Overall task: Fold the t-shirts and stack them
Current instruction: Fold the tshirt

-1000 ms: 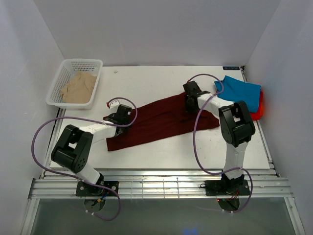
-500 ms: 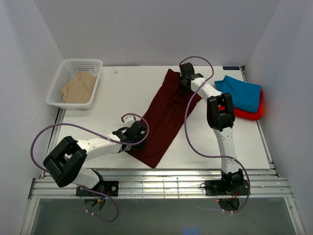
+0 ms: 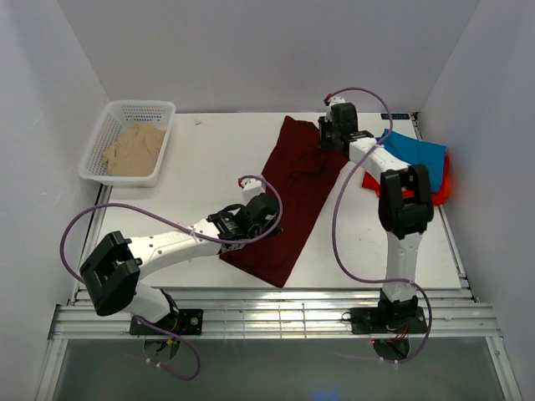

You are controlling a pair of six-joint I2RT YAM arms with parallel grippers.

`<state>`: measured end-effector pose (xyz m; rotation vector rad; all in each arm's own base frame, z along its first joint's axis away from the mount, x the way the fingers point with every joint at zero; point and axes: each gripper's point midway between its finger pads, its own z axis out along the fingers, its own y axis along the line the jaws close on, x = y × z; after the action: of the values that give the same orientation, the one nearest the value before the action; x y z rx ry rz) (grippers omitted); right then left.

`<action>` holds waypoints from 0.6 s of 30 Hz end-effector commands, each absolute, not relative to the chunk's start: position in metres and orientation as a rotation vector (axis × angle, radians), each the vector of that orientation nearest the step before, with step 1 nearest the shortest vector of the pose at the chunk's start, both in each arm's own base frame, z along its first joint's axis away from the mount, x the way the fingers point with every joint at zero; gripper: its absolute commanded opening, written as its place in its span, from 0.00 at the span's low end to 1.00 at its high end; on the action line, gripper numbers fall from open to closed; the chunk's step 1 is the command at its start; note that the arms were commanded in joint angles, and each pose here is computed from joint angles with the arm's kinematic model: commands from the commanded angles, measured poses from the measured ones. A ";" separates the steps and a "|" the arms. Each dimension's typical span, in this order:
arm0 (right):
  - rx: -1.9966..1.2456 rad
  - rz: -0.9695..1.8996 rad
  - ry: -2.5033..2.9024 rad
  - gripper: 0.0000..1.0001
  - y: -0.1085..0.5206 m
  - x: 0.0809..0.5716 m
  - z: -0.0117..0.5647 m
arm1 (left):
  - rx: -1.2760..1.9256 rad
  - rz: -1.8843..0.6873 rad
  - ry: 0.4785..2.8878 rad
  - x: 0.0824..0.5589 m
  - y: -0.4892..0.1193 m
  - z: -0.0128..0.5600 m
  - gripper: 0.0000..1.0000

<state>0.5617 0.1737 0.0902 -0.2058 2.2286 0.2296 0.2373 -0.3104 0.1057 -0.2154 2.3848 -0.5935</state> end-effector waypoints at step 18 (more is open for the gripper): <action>-0.224 0.468 2.231 0.08 0.206 0.451 0.109 | -0.008 -0.355 2.305 0.246 -0.272 0.084 0.00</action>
<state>0.4488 0.1953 0.1007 -0.2342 2.2644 0.4157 0.2462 -0.2728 0.0873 -0.0265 2.3158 -0.3511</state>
